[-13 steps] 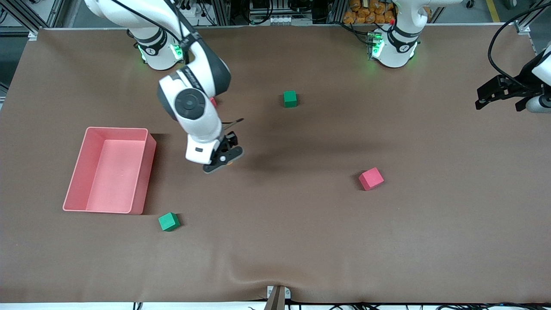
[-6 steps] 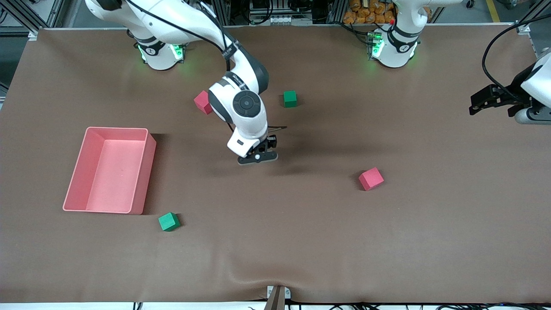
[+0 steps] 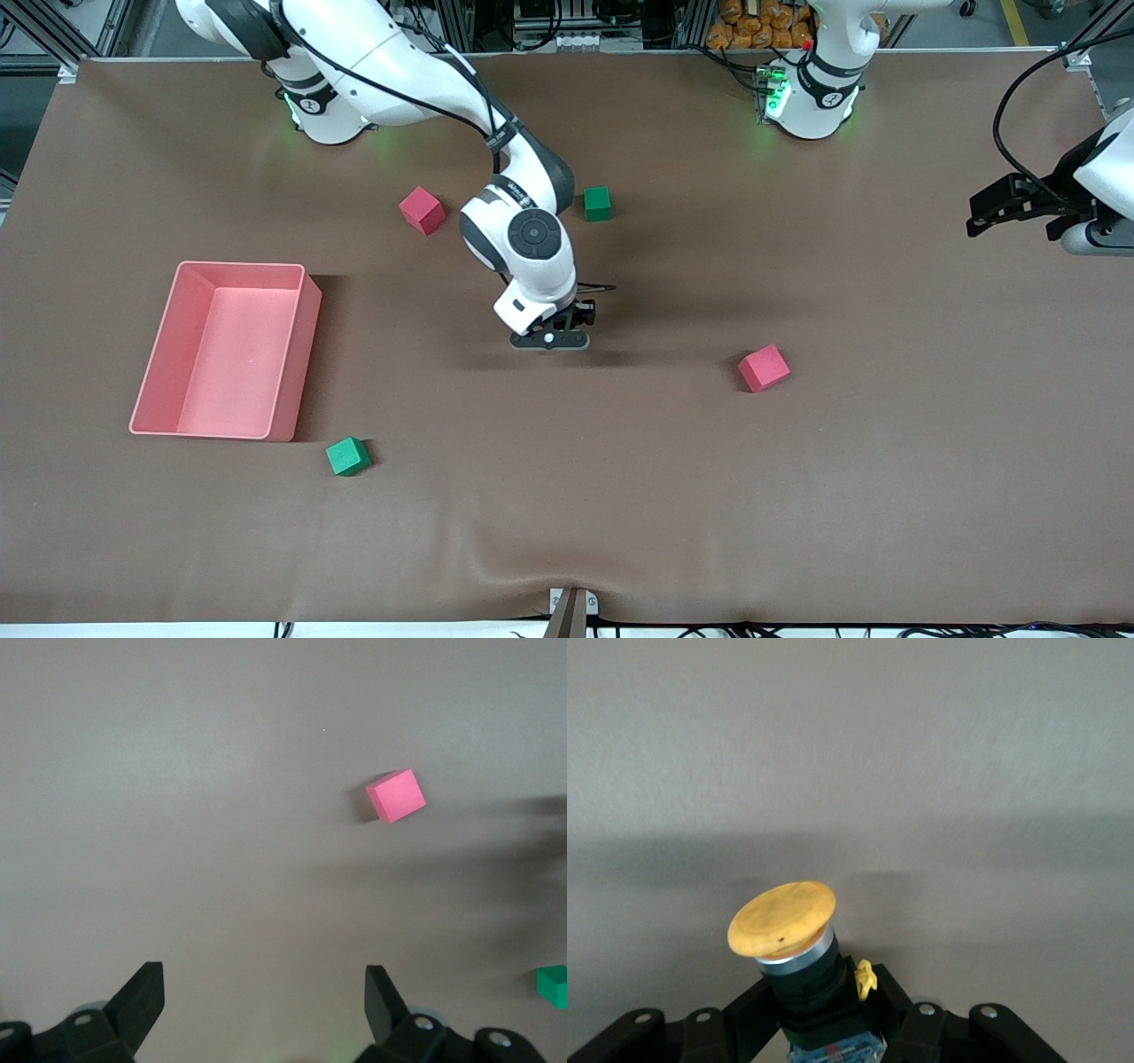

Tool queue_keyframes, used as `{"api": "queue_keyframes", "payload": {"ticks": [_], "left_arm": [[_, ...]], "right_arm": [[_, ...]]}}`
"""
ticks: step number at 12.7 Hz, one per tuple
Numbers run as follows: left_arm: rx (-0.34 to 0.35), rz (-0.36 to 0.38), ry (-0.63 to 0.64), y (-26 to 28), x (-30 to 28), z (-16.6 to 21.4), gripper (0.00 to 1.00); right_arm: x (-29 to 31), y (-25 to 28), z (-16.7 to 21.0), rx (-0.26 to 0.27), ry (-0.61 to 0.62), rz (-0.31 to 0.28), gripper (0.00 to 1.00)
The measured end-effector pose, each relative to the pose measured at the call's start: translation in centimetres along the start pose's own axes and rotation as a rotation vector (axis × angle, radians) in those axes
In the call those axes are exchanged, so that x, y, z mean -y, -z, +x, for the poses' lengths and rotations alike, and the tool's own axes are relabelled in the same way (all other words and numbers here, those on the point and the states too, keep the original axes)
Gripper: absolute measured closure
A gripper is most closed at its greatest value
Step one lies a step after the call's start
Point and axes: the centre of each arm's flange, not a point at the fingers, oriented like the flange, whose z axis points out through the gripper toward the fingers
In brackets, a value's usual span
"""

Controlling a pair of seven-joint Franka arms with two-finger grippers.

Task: Place and upright button with both arms
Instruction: 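Carry the button to mid-table and lower it upright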

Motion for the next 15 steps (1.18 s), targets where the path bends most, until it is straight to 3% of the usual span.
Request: {"api": "queue_keyframes", "payload": {"ticks": [9, 15], "left_arm": [[0.0, 0.0, 0.0, 0.0, 0.0, 0.0, 0.0], [0.0, 0.0, 0.0, 0.0, 0.0, 0.0, 0.0]], "right_arm": [[2.4, -3.1, -1.3, 0.008, -0.086, -0.004, 0.55], [1.8, 0.6, 1.2, -0.021, -0.117, 0.004, 0.0]]}}
